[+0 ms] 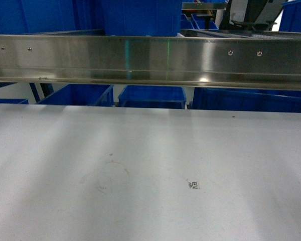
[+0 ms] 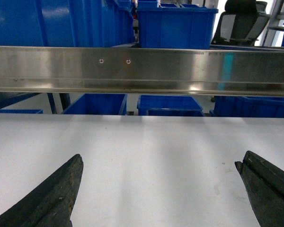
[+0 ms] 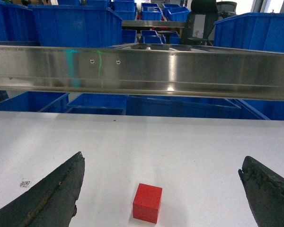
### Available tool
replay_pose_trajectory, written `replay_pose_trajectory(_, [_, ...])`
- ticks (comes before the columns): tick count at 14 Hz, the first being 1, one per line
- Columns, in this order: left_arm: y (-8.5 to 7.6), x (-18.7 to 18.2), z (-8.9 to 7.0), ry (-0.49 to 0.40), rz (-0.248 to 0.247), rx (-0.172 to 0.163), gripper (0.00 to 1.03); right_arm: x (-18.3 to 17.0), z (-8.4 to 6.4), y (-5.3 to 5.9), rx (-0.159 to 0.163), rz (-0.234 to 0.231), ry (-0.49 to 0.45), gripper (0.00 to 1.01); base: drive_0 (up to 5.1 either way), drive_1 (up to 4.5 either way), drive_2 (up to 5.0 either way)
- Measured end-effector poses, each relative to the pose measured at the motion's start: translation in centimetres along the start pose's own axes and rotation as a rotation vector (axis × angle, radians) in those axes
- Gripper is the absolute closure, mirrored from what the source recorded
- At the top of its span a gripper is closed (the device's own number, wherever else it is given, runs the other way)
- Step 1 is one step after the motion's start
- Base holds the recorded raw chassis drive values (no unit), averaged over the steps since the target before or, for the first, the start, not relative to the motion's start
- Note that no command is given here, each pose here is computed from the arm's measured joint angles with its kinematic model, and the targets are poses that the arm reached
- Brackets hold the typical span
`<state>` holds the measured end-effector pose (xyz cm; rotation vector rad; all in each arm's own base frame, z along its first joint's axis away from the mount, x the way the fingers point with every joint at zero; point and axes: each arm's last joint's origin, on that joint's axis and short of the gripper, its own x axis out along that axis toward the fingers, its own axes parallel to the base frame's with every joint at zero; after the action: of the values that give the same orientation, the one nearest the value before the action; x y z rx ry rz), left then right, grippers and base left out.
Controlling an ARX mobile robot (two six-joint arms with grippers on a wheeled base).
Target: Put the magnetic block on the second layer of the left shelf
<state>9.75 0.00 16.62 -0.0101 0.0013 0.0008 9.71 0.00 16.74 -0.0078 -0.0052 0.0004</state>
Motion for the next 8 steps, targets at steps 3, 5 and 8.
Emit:
replay_pose_trajectory(3, [0.0,0.0,0.0,0.0,0.0,0.0,0.05,0.1,-0.1,0.1,0.017,-0.004,0.013,0.03,0.0,0.0,0.0])
replay_pose_trajectory(5, [0.0,0.0,0.0,0.0,0.0,0.0,0.05,1.3,0.6,1.1,0.104,0.017,0.056,0.03,0.0,0.0,0.0])
replay_pose_trajectory(8, [0.0,0.0,0.0,0.0,0.0,0.0,0.05,7.8,2.9,2.5,0.21,-0.089,0.079,0.03,0.0,0.0,0.0])
